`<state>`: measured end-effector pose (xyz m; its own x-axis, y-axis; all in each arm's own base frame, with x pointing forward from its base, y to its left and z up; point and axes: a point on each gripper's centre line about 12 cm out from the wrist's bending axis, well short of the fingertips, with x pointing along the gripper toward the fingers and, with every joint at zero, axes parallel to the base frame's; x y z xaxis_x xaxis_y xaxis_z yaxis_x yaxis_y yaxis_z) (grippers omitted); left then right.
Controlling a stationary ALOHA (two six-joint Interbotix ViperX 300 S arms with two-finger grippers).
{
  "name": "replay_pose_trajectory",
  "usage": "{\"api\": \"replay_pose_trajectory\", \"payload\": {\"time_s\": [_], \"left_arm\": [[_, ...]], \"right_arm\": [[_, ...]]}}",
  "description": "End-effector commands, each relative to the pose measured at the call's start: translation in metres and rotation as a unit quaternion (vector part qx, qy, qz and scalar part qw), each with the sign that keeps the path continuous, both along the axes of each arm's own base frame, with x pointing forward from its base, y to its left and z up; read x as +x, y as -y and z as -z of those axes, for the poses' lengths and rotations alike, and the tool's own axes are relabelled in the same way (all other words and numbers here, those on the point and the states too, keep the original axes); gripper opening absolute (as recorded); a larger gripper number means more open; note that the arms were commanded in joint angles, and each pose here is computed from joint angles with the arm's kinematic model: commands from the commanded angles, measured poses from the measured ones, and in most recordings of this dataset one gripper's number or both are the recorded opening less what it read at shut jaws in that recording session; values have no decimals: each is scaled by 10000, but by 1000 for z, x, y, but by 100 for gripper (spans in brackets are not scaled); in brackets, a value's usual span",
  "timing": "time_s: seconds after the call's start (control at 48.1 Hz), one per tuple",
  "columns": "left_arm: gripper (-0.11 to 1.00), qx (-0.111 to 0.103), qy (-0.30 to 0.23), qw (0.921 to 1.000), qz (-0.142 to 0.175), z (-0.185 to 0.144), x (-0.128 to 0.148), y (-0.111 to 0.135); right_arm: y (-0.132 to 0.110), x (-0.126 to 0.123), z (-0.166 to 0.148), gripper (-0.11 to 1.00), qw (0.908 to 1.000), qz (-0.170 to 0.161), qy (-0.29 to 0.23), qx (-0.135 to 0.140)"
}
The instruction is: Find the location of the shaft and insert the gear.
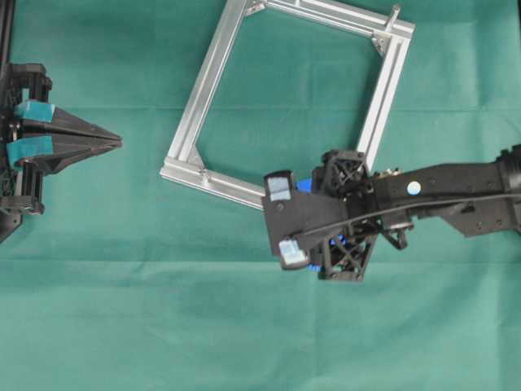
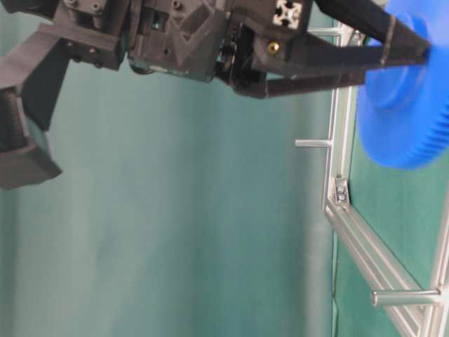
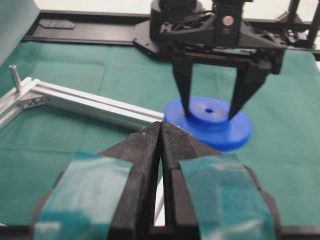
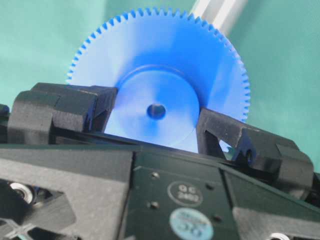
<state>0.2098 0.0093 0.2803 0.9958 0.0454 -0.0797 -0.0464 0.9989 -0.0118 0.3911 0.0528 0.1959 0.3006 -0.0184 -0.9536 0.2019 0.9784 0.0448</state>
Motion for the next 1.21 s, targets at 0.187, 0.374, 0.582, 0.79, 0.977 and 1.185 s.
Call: {"api": "replay_pose_trajectory", "payload": {"time_s": [0.187, 0.374, 0.582, 0.79, 0.977, 1.185], "left_arm": [[2, -2, 123, 9999, -19, -6, 2, -1], [2, -2, 123, 9999, -19, -6, 2, -1], [2, -2, 115, 9999, -19, -6, 2, -1], [2, -3, 92, 10000, -18, -5, 2, -1], [2, -3, 100, 9999, -26, -6, 2, -1], [2, -3, 100, 9999, -18, -6, 1, -1]], "right_arm": [[-10, 22, -15, 69, 9993, -125, 361, 51], [-5, 29, -16, 69, 9988, -227, 421, -126], [18, 32, -17, 69, 9981, -141, 453, -392], [44, 25, -15, 69, 9973, 19, 400, -616], [61, 10, -11, 69, 9973, 200, 298, -637], [68, -8, -10, 69, 9965, 337, 516, -568]]}}
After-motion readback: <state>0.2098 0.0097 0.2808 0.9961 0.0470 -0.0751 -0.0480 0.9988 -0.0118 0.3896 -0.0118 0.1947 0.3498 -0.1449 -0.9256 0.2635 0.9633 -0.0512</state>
